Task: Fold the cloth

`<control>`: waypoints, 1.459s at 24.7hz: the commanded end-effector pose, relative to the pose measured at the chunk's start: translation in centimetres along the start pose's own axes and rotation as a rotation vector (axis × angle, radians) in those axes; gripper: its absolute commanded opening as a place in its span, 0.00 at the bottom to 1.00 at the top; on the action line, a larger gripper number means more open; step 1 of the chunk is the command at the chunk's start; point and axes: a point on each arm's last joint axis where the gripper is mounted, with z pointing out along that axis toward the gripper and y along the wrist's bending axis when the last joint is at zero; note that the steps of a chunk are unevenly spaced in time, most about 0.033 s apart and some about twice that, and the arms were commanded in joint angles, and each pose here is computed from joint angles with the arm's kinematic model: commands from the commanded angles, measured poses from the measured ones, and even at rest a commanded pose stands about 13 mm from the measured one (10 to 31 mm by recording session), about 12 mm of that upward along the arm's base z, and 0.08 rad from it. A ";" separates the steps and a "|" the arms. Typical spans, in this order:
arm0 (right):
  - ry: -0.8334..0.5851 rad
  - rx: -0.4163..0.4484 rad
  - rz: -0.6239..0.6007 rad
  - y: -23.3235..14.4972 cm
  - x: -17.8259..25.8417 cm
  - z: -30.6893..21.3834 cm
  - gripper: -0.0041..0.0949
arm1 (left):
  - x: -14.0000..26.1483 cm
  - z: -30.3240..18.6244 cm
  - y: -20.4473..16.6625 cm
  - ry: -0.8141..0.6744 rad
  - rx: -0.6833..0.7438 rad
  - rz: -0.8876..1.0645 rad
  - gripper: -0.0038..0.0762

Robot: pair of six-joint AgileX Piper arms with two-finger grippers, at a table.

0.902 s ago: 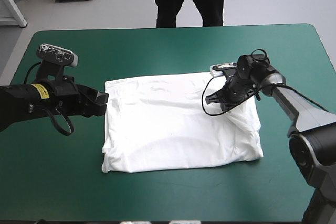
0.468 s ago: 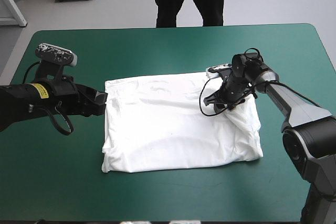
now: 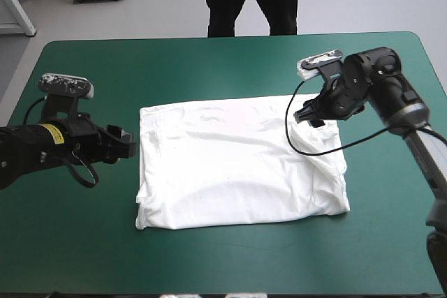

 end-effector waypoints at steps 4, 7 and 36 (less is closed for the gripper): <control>-0.188 0.059 0.034 -0.3 2.3 -7.8 0.65 | 3.8 3.9 0.7 0.211 -0.043 -0.060 0.59; -0.200 0.075 0.053 -0.4 3.3 -8.6 0.65 | 6.2 7.2 1.6 0.323 -0.108 -0.067 0.59; 0.131 -0.040 0.075 1.2 11.5 0.0 0.65 | 13.0 20.6 0.4 0.489 -0.122 -0.121 0.39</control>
